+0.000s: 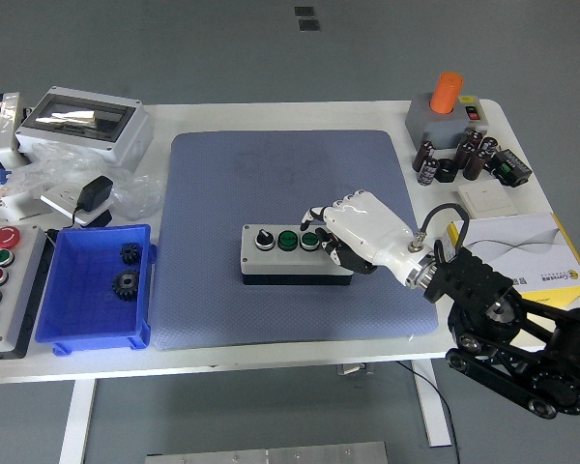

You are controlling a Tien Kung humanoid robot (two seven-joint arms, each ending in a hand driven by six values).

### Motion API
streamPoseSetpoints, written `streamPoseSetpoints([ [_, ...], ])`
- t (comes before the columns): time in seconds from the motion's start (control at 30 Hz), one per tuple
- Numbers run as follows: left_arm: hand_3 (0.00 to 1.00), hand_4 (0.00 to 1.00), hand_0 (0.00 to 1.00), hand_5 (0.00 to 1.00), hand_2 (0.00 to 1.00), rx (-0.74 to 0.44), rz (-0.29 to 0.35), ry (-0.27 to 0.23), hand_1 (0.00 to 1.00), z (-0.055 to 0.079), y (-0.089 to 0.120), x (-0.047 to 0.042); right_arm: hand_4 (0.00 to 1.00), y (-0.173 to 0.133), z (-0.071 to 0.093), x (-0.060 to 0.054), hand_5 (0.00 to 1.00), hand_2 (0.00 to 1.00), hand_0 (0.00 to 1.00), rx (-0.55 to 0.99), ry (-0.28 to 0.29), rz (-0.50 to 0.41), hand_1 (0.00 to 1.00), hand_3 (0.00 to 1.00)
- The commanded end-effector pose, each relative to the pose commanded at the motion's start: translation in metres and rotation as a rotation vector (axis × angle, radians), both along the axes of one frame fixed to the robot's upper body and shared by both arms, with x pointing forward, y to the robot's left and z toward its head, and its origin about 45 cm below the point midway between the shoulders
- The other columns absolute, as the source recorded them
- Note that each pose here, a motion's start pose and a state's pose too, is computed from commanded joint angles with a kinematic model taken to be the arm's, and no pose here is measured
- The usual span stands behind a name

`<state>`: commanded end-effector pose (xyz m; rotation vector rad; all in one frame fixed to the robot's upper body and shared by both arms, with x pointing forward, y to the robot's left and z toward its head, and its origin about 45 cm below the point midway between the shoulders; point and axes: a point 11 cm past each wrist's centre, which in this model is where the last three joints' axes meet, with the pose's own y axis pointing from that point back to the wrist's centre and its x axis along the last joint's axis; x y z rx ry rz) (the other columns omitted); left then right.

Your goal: Pick up the button,place it on the desk,press the button,press the button

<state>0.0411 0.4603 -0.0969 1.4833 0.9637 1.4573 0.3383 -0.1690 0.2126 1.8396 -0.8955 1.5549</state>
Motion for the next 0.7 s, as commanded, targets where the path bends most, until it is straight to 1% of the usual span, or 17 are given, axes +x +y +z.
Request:
streamPoseSetpoints([
  [0.1,0.674,0.745,0.679,0.336,0.599,0.000,0.002,0.002,0.683,0.000,0.000,-0.0013,0.202,0.000,0.022,0.001,0.002,0.142,0.153,0.122,-0.039,0.011,0.159,0.621],
  [0.17,0.675,0.747,0.679,0.337,0.600,0.000,0.004,0.004,0.683,0.000,0.000,-0.0021,0.196,-0.002,0.033,0.003,0.002,0.148,0.157,0.192,-0.048,0.003,0.163,0.624],
  [0.2,0.675,0.747,0.679,0.337,0.600,0.000,0.005,0.005,0.683,0.000,0.000,-0.0025,0.196,-0.005,0.036,0.005,0.002,0.148,0.157,0.224,-0.043,-0.011,0.163,0.624],
  [0.3,0.675,0.747,0.679,0.337,0.600,0.000,0.005,0.005,0.683,0.000,0.000,-0.0030,0.196,-0.012,0.039,0.010,0.002,0.148,0.157,0.308,-0.015,-0.059,0.163,0.624],
  [0.33,0.677,0.750,0.679,0.341,0.600,0.000,0.006,0.005,0.683,0.000,0.000,-0.0031,0.335,-0.014,0.038,0.011,0.002,0.220,0.196,0.343,-0.003,-0.075,0.195,0.668],
  [0.5,0.677,0.750,0.679,0.341,0.600,-0.002,0.006,0.007,0.683,-0.001,-0.002,-0.0049,0.335,-0.022,0.036,0.009,0.002,0.220,0.196,0.533,0.048,-0.122,0.195,0.668],
  [0.53,0.677,0.750,0.679,0.343,0.600,-0.002,0.006,0.009,0.683,-0.001,-0.002,-0.0056,0.614,-0.026,0.035,0.009,0.186,0.647,0.407,0.580,0.060,-0.135,0.560,0.798],
  [0.7,0.677,0.750,0.679,0.343,0.600,0.002,0.010,0.013,0.683,-0.001,0.000,-0.0087,0.614,-0.057,0.021,0.011,0.186,0.647,0.407,0.750,0.130,-0.204,0.560,0.798],
])
